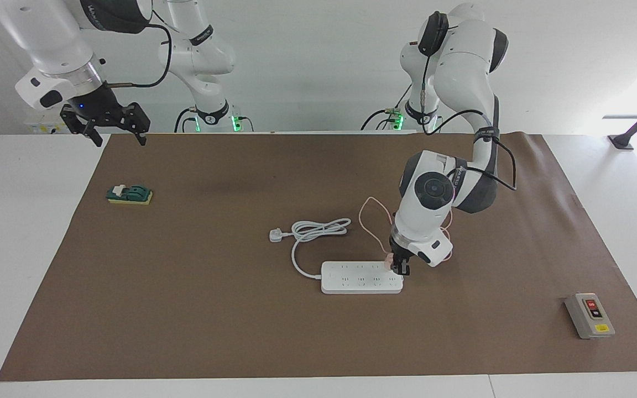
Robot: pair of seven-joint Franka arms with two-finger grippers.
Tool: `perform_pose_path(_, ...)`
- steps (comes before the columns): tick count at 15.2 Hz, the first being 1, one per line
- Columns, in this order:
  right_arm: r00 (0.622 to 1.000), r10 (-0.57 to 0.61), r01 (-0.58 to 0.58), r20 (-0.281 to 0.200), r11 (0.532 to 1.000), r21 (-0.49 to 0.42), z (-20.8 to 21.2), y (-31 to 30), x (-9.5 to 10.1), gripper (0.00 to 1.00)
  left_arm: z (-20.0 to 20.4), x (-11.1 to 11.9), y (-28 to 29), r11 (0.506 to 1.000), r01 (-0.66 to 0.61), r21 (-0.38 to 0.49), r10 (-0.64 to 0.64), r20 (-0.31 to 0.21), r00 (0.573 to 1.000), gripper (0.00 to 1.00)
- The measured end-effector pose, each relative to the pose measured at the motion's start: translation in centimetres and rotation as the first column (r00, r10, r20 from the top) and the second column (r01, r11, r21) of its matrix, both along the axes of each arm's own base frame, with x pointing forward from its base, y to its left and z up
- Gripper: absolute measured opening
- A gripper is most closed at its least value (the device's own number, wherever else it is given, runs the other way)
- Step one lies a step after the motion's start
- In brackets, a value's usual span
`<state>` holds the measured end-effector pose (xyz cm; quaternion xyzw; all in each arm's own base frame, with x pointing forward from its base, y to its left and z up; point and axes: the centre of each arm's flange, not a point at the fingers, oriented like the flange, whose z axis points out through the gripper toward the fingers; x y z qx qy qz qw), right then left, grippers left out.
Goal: Plug charger into power strip
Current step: 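Press the charger prongs down into the socket with the left gripper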
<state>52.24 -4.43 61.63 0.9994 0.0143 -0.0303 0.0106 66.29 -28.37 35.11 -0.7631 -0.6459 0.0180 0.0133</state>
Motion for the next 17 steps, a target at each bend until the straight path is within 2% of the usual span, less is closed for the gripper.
perform_pose_path(4,1.0,0.0,0.0,0.0,1.0,0.0,0.0,0.0,0.0,1.0,-0.2,-0.1,-0.3,1.0,-0.001,0.007,0.001,0.002,1.0,0.31)
perform_pose_path(10,1.0,0.0,0.0,0.0,1.0,0.0,0.0,0.0,0.0,1.0,-1.0,-0.7,-1.6,0.998,-0.002,0.07,-0.001,0.029,1.0,0.31)
perform_pose_path(16,1.0,0.0,0.0,0.0,1.0,0.0,0.0,0.0,0.0,1.0,-0.9,-0.6,-1.5,0.998,-0.004,0.07,0.002,0.031,1.0,0.31)
perform_pose_path(17,1.0,0.0,0.0,0.0,1.0,0.0,0.0,0.0,0.0,1.0,-0.9,-0.3,-1.1,0.998,-0.01,0.068,0.008,0.038,0.999,0.38)
